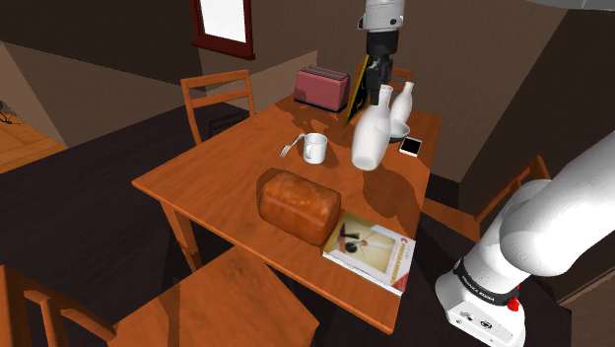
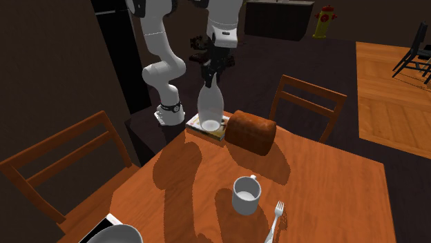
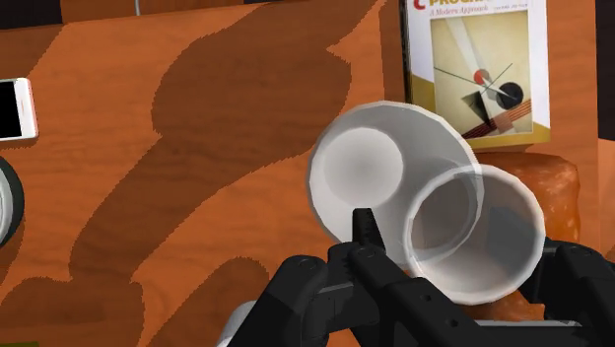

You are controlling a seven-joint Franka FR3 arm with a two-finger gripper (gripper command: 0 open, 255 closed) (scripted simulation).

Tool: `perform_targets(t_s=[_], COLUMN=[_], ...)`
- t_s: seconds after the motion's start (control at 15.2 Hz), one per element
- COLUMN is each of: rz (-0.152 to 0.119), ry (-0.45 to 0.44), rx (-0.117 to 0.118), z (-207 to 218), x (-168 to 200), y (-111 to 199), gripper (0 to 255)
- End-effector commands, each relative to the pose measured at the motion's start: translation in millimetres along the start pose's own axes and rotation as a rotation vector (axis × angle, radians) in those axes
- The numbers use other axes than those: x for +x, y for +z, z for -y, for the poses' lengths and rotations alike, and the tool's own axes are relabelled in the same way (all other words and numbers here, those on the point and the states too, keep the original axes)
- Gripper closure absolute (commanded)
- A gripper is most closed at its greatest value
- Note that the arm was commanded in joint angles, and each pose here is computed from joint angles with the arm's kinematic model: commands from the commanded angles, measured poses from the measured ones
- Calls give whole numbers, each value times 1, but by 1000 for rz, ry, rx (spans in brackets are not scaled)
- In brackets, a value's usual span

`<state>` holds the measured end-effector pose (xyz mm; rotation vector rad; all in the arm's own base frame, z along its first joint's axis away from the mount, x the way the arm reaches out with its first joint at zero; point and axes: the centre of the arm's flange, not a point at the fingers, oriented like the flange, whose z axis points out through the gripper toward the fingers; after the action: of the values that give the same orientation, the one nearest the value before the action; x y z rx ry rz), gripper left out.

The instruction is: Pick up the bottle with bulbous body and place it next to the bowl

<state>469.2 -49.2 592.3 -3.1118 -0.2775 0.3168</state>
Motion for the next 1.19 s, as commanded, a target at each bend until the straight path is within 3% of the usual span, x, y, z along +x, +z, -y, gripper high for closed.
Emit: perform_targets(t_s=[0.0,1.12], rz=[0,0], ry=[0,0], rx=[0,0], z=[0,2], x=[-2,-20], y=[-11,-99], gripper=[255,255])
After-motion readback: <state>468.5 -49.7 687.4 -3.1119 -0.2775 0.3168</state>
